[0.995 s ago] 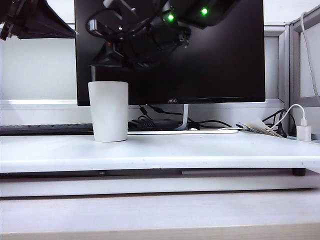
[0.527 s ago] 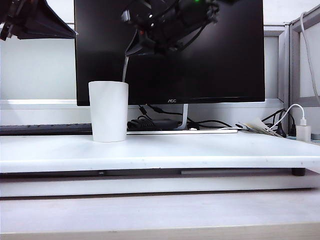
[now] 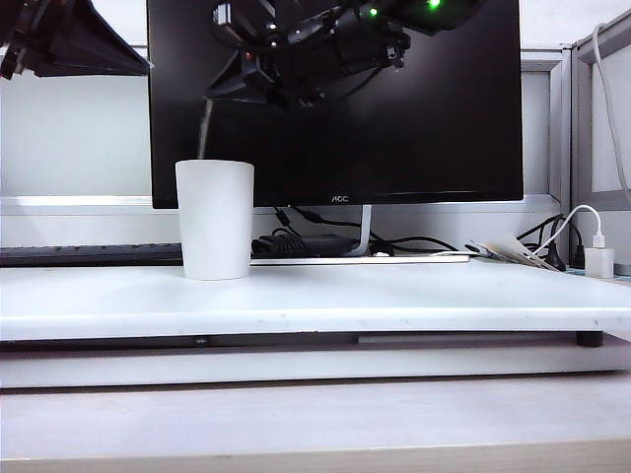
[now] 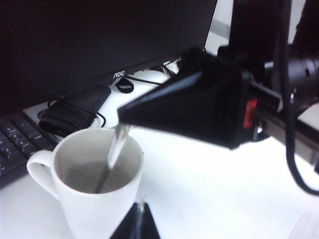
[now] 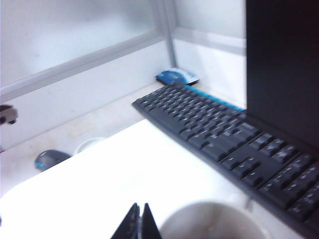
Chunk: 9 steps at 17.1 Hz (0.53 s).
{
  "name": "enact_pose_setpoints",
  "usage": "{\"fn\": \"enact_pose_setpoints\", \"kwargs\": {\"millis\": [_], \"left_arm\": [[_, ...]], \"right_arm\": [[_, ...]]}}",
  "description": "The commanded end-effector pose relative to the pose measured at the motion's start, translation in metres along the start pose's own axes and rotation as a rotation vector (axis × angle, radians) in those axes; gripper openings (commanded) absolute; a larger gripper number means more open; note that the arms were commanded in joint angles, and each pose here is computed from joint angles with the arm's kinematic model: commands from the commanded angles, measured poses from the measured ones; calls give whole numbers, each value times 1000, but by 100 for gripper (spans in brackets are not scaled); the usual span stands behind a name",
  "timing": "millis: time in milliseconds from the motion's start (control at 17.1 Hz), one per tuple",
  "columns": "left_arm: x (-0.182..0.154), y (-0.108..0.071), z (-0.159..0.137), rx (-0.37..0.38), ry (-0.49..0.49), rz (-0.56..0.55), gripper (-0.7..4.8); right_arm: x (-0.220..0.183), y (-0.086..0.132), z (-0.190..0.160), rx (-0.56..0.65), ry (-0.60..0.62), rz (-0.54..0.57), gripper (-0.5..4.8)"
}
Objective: Pick up a spoon and stir the liquid in the cup.
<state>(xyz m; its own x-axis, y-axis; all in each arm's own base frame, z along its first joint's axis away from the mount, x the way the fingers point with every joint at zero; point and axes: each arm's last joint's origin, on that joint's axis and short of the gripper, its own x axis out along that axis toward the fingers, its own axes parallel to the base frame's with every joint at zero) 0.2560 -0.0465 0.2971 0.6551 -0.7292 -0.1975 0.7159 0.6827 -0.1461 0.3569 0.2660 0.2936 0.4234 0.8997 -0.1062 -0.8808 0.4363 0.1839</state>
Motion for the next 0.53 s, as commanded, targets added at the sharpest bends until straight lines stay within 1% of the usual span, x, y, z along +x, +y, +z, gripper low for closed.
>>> {"fn": "enact_pose_setpoints", "kwargs": {"millis": [59,117,176,234,293,351,468,527], "left_arm": [[-1,-1,5,18,-21,-4,-5],[-1,-1,5,18,-21,-4,-5],[-1,-1,5,17,-21,-4,-5],[-1,-1,5,17,-20,-4,-5],[-1,-1,5,17,-20,-4,-5],[-1,-1,4,15,-18,-4,-5],[-1,-1,4,11,-13,-5,-5],[-1,-1,3,8,-10,-5,-5]], "right_arm": [[-6,2,1,31,63,-1,-2],[-11,2,1,-8,106,-14,-2],[-17,2,3,-59,143,-65,-2],[-21,1,6,-100,154,-146,-2],[-22,0,12,-130,109,-182,-2],[-19,-1,17,-153,42,-181,-2],[-8,2,17,-123,-54,-158,-2],[-1,5,13,-69,-80,-127,-2]]}}
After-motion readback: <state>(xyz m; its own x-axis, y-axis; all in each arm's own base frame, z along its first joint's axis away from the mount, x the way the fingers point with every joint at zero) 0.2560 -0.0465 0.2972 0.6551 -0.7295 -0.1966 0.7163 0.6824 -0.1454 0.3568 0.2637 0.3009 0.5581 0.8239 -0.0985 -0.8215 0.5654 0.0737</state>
